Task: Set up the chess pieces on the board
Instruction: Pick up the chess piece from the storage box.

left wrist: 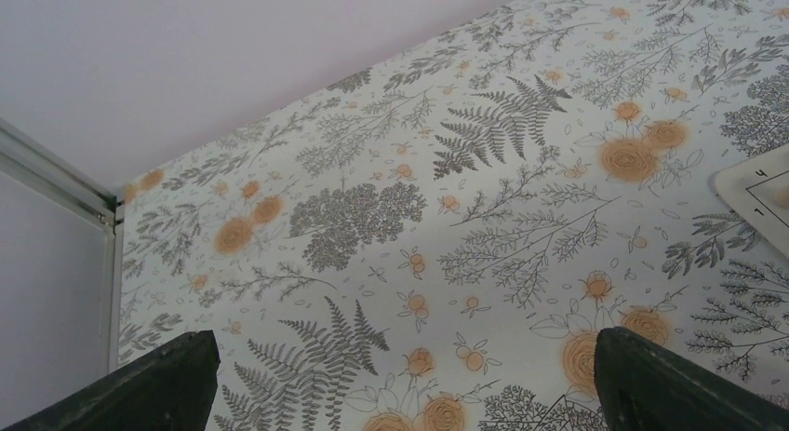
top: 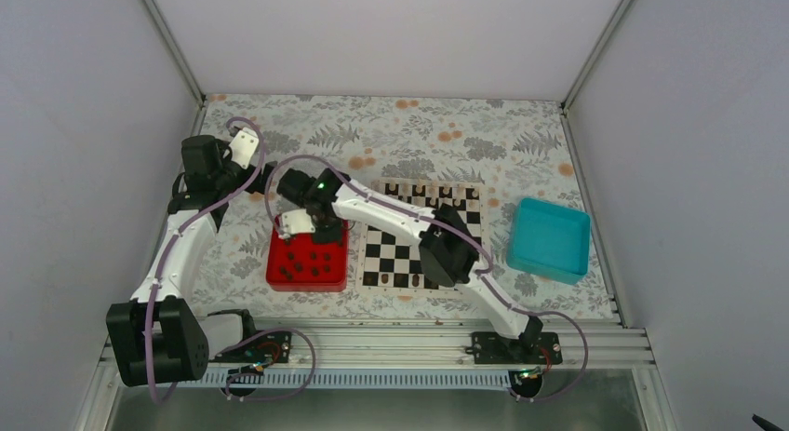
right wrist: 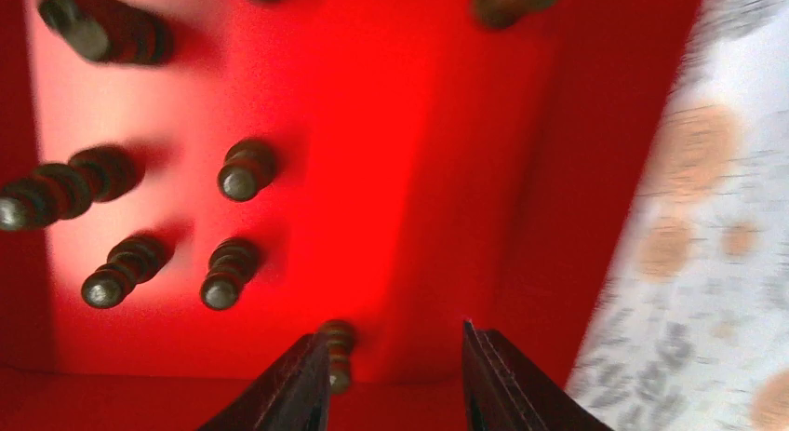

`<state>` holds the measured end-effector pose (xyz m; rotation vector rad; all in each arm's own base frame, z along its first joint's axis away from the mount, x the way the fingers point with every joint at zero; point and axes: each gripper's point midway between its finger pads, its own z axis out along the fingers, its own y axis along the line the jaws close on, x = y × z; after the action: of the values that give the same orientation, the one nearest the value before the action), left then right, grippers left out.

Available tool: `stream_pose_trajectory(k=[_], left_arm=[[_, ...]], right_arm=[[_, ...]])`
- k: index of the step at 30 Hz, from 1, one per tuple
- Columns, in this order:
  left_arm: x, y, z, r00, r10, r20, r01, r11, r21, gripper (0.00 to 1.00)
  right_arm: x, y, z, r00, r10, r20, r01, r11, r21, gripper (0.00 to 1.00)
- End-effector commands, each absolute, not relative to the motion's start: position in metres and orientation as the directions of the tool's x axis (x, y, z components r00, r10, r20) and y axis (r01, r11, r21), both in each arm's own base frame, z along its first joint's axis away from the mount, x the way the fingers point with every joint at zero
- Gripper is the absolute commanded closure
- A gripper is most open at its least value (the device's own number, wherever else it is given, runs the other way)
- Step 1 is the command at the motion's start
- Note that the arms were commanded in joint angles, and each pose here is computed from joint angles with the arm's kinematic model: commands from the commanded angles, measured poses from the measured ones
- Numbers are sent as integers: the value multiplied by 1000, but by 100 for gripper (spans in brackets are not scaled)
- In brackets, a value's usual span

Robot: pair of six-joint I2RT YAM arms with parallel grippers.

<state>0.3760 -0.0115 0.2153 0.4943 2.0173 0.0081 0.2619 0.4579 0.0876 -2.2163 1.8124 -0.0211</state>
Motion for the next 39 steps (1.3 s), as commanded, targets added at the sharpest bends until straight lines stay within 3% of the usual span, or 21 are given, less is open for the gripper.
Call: stream_pose_trajectory(k=[1,17,28,32,39], left_arm=[[374,-15,221,-374,339,-863,351,913,206,0],[374,-17,221,-369,339,-865,360,911,203,0],[374,-16,220,-371,340,-864,356,912,206,0],[374,-16,220,-370,340,-864,355,912,206,0],[372,-21,232,-350,364,-863,395,893,217,0]], right_arm=[[244,436,54,253,-968,10,-954,-251,-163,61],[244,420,27,265,-958,112,-948,-280,-149,61],[245,422,21,278,-953,124,-944,-295,-150,66],[249,441,38,278,-959,45,-943,-282,-177,59],[253,468,109,243,-948,-204,-951,-190,-245,39]])
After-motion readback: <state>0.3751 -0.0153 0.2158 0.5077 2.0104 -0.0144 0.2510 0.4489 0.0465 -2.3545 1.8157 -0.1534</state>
